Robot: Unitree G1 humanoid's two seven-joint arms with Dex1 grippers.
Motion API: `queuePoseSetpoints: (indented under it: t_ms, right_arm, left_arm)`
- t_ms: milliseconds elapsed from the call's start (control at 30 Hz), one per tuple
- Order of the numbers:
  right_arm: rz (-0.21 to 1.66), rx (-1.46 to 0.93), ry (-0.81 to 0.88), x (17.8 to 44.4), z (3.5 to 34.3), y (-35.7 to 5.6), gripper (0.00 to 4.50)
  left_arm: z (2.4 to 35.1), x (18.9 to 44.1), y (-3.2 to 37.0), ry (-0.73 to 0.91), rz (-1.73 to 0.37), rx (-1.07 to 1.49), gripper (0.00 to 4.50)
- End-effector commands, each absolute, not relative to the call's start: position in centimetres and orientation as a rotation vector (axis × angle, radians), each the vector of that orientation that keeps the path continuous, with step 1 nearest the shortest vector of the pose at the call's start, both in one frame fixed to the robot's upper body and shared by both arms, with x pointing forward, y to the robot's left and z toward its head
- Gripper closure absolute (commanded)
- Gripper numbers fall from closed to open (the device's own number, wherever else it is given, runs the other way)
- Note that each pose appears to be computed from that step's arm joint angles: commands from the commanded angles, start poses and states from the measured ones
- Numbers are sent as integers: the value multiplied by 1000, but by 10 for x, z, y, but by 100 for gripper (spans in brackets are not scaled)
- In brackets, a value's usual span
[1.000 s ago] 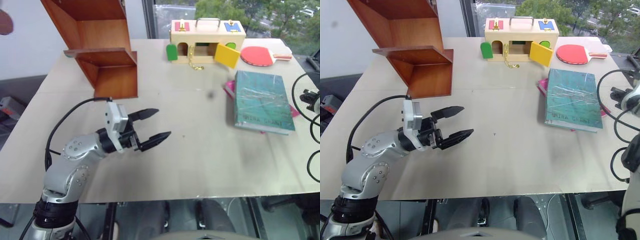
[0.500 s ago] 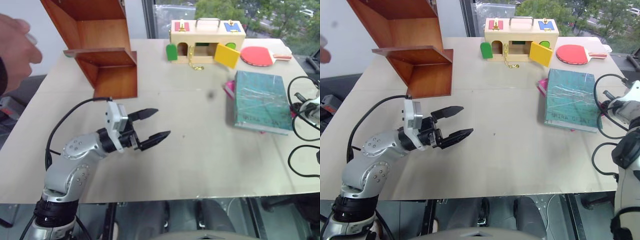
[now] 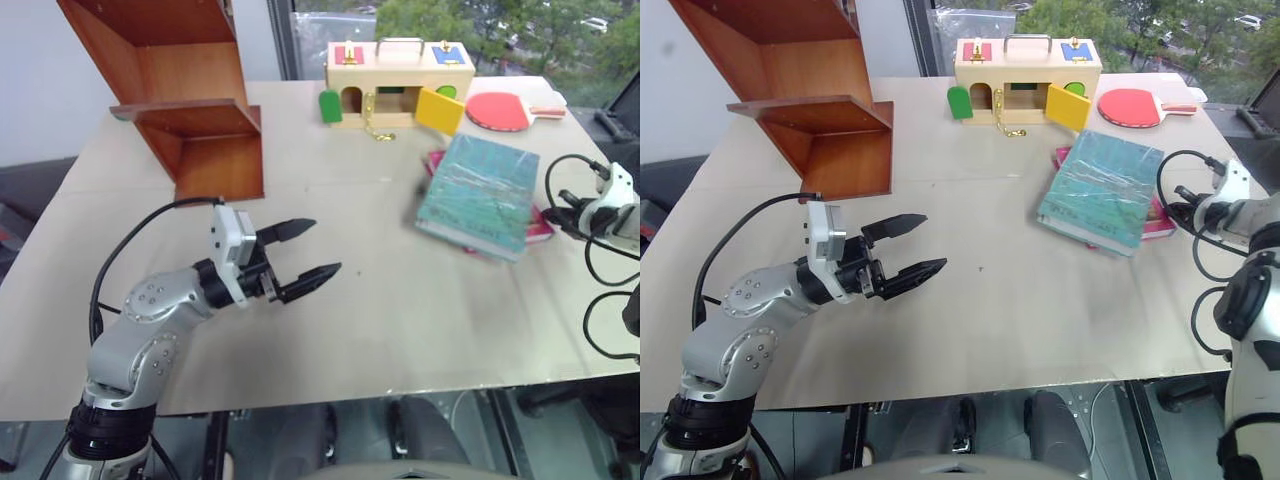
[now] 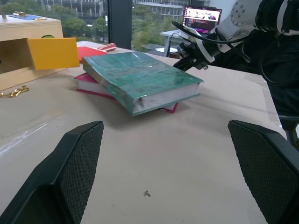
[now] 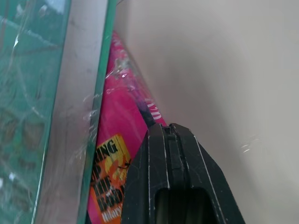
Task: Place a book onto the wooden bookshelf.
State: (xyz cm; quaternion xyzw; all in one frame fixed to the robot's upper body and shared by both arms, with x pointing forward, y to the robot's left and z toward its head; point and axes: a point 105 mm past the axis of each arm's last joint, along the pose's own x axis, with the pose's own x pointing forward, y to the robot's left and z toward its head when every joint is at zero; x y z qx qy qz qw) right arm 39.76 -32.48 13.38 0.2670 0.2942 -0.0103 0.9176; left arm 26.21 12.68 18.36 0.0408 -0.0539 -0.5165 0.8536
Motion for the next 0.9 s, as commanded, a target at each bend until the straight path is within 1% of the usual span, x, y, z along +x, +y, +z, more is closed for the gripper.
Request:
queuePoseSetpoints:
  t_ms: [33, 167, 267, 333, 400, 500, 633, 767, 900]
  right_arm:
    - [-88, 573, 569, 403, 132, -328, 448]
    - [-217, 575, 474, 411, 136, -341, 448]
    - [-241, 593, 425, 420, 137, -335, 448]
    - [-215, 587, 435, 423, 135, -326, 448]
    - [-156, 576, 467, 425, 131, -313, 448]
    - [11, 524, 531, 428, 128, -285, 448]
    - [189, 479, 604, 424, 123, -259, 448]
    - [245, 435, 657, 417, 115, -254, 448]
    - [252, 432, 631, 418, 124, -259, 448]
  left_arm:
    - [192, 257, 124, -156, -1101, 94, 0]
    - [192, 259, 123, -156, -1109, 92, 0]
    - [192, 260, 122, -158, -1118, 94, 0]
    - [193, 261, 122, -159, -1120, 94, 0]
    - [193, 261, 123, -160, -1118, 98, 0]
    - [192, 259, 129, -147, -1105, 108, 0]
    - [185, 255, 141, -110, -1083, 133, 0]
    - [182, 255, 150, -92, -1060, 145, 0]
    - [182, 255, 152, -93, -1047, 147, 0]
